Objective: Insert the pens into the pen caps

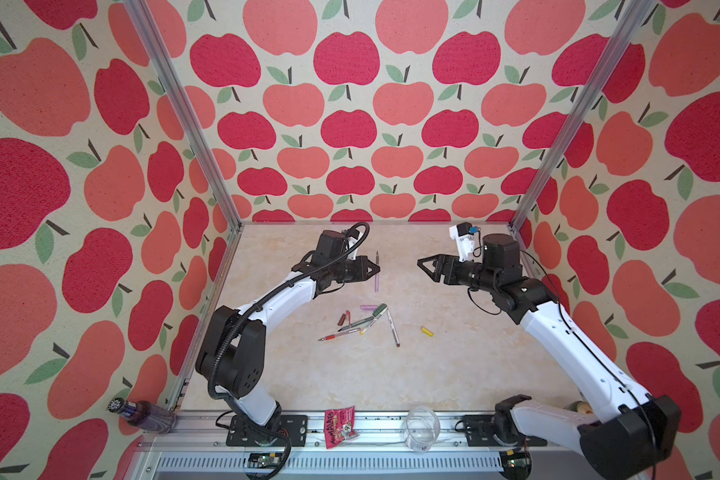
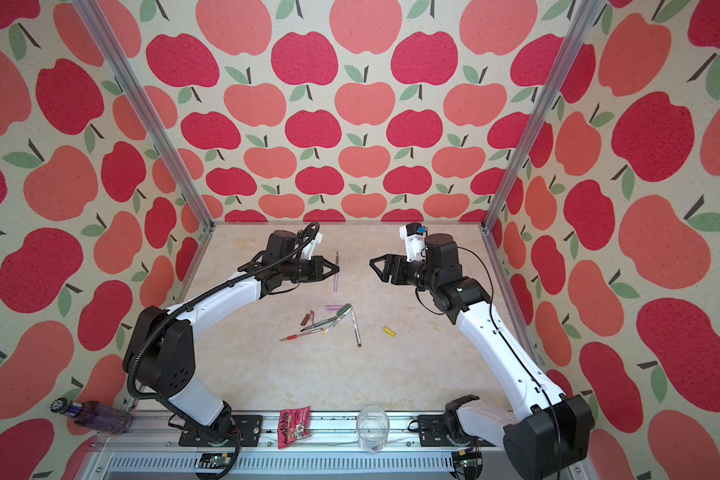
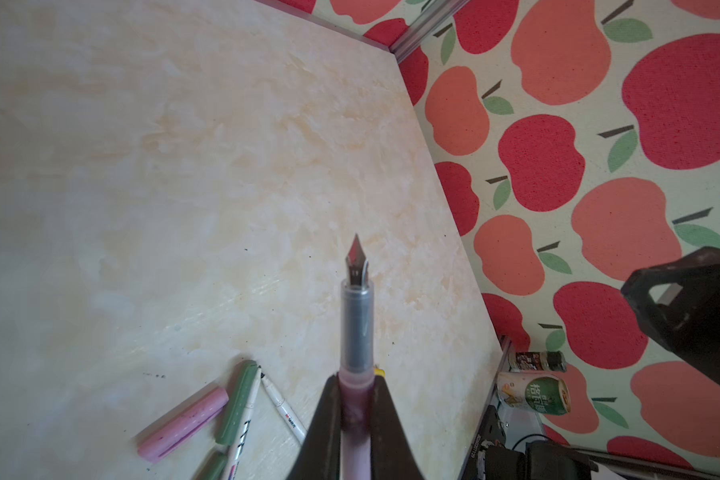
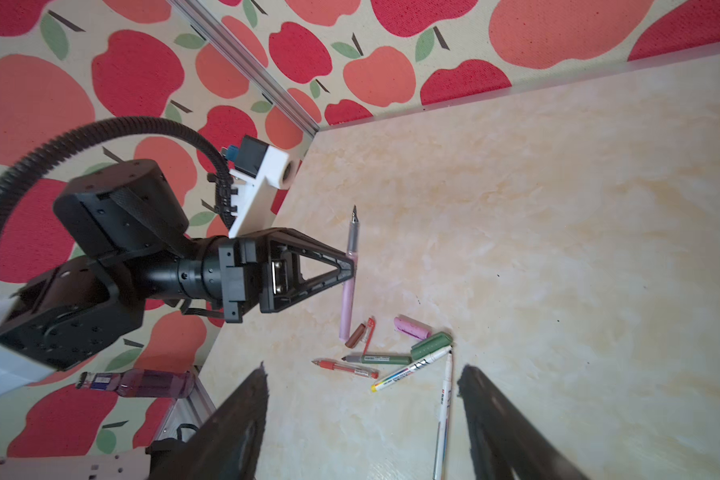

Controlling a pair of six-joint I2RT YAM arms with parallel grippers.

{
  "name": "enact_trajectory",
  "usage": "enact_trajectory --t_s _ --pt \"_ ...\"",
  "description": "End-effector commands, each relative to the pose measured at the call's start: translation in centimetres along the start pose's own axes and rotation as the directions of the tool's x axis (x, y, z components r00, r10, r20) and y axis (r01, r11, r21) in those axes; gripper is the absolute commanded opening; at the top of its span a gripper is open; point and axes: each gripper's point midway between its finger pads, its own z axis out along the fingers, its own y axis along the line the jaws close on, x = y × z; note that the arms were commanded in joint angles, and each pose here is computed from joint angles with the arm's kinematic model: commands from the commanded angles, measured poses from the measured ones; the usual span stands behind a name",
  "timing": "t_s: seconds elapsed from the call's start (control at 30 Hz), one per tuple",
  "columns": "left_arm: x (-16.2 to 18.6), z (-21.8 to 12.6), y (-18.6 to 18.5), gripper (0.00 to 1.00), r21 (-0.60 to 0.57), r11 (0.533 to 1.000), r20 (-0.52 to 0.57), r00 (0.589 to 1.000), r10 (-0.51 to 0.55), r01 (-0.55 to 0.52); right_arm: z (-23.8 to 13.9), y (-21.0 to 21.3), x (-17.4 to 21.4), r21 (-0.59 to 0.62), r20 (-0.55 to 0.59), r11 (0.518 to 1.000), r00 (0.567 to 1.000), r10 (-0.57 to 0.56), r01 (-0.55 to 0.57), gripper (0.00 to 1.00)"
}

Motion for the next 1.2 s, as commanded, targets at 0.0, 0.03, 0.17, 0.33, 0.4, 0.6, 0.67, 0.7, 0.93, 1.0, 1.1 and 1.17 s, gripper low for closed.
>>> enact_trajectory --t_s 0.0,0.03,0.17,0.33,0.4,0.6,0.67,0.7,0.93,1.0,1.1,1.17 --pt "-0.4 -0.7 -5.3 0.0 0.192 0.968 0.046 0.987 0.152 -0.158 0.1 2.5 -1.0 -0.124 -0.005 0.991 0.999 0.043 -0.043 0.75" --pt "-0.3 -0.7 -5.8 0.0 0.21 0.964 0.043 0.987 0.158 -0.164 0.3 2.5 -1.0 -0.133 -0.012 0.99 0.999 0.049 -0.051 0.75" --pt "0.0 -0.5 -7.2 0.0 0.25 0.953 0.038 0.985 0.169 -0.173 1.6 2.4 -0.6 -0.154 -0.038 0.985 0.997 0.074 -0.079 0.72" --pt "0.2 -0.5 -8.3 0.0 0.277 0.943 0.039 0.983 0.182 -0.185 3.2 2.3 0.1 -0.16 -0.077 0.983 0.994 0.074 -0.085 0.69" --pt "0.3 -0.4 -8.4 0.0 0.284 0.941 0.036 0.983 0.182 -0.184 3.7 2.2 0.3 -0.151 -0.088 0.985 0.994 0.067 -0.08 0.69" --pt "0.4 -0.3 -8.8 0.0 0.297 0.937 0.029 0.982 0.185 -0.185 4.8 1.6 0.4 -0.14 -0.106 0.987 0.992 0.067 -0.082 0.67" --pt "0.4 -0.2 -9.1 0.0 0.306 0.933 0.026 0.981 0.191 -0.19 5.2 1.4 0.4 -0.137 -0.112 0.987 0.991 0.072 -0.087 0.67" --pt "0.4 -0.1 -9.2 0.0 0.309 0.932 0.023 0.981 0.194 -0.191 5.4 1.4 0.4 -0.137 -0.113 0.987 0.991 0.071 -0.087 0.66" --pt "0.6 0.4 -9.3 0.0 0.309 0.933 0.011 0.982 0.189 -0.183 6.5 0.9 0.4 -0.136 -0.131 0.987 0.989 0.071 -0.089 0.6" --pt "0.6 0.6 -9.3 0.0 0.308 0.934 0.01 0.983 0.185 -0.179 6.7 0.8 0.4 -0.137 -0.134 0.986 0.988 0.075 -0.093 0.57" --pt "0.6 0.7 -9.4 0.0 0.307 0.934 0.017 0.983 0.185 -0.181 7.0 0.8 0.6 -0.145 -0.138 0.984 0.987 0.084 -0.104 0.49" --pt "0.6 0.8 -9.4 0.0 0.306 0.935 0.02 0.983 0.185 -0.182 7.1 0.9 0.7 -0.151 -0.141 0.983 0.986 0.088 -0.109 0.46"
